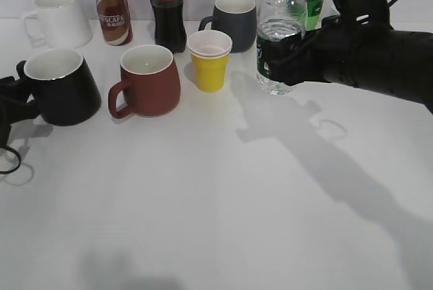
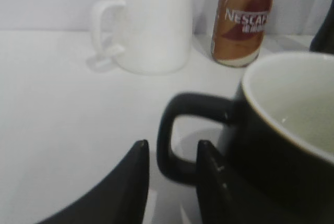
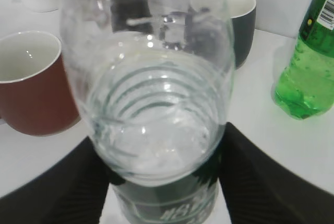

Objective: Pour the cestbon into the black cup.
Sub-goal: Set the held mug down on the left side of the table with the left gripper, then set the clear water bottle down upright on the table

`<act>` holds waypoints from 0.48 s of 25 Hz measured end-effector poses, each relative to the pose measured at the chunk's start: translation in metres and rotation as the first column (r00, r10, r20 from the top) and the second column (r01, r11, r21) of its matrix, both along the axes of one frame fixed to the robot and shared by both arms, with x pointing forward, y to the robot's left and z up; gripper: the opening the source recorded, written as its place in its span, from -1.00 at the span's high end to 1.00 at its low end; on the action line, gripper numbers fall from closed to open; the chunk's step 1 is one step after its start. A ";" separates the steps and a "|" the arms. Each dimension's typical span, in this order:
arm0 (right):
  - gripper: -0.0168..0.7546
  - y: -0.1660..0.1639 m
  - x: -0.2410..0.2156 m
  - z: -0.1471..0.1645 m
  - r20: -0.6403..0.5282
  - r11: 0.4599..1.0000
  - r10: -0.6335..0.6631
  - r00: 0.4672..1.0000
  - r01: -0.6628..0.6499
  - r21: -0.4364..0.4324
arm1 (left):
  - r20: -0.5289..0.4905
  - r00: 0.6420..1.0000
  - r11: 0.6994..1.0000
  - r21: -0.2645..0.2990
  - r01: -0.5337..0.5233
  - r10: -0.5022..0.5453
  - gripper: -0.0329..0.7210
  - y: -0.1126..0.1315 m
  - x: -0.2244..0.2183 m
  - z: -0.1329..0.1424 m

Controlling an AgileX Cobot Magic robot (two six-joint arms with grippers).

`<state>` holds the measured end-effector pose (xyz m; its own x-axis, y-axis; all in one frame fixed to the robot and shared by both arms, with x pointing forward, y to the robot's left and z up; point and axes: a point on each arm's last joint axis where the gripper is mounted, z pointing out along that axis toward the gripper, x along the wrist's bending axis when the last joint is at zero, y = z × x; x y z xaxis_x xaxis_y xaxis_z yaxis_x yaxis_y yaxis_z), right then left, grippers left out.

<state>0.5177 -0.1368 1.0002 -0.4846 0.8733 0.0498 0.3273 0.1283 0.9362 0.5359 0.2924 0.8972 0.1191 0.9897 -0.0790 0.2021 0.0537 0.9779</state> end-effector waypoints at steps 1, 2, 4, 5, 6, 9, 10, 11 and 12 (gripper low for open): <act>-0.21 0.000 0.000 0.000 0.000 1.000 0.000 1.000 0.000 0.000 | -0.005 1.000 1.000 -0.001 0.000 0.000 0.27 0.000 -0.003 -0.001; -0.21 0.000 0.000 0.000 -0.003 1.000 -0.005 1.000 0.005 0.005 | -0.010 1.000 1.000 -0.002 0.000 0.000 0.27 0.000 -0.005 -0.002; -0.20 -0.002 0.001 0.000 -0.012 1.000 -0.024 1.000 0.024 0.020 | -0.012 1.000 1.000 -0.007 -0.002 0.002 0.27 0.000 -0.014 -0.004; -0.20 -0.003 0.002 0.000 -0.017 0.999 -0.035 0.999 0.036 0.028 | -0.015 1.000 1.000 -0.009 -0.007 0.007 0.27 0.000 -0.019 -0.004; -0.20 -0.005 0.003 0.000 -0.021 0.998 -0.048 0.999 0.049 0.034 | -0.017 1.000 1.000 -0.012 -0.015 0.014 0.27 0.001 -0.023 -0.005; -0.20 -0.019 0.010 0.000 -0.025 0.994 -0.101 0.995 0.102 0.042 | -0.043 0.998 0.999 -0.016 -0.037 0.037 0.27 0.002 -0.039 -0.005; -0.20 -0.025 0.013 0.000 -0.021 0.991 -0.125 0.992 0.126 0.046 | -0.049 0.998 0.999 -0.017 -0.042 0.042 0.27 0.003 -0.044 -0.004; -0.20 -0.032 0.017 0.000 -0.014 0.987 -0.149 0.989 0.149 0.051 | -0.052 0.998 0.999 -0.017 -0.043 0.043 0.26 0.003 -0.049 -0.003; -0.20 -0.037 0.019 -0.002 -0.011 0.985 -0.166 0.986 0.166 0.053 | -0.051 0.998 0.999 -0.017 -0.043 0.043 0.26 0.003 -0.052 -0.002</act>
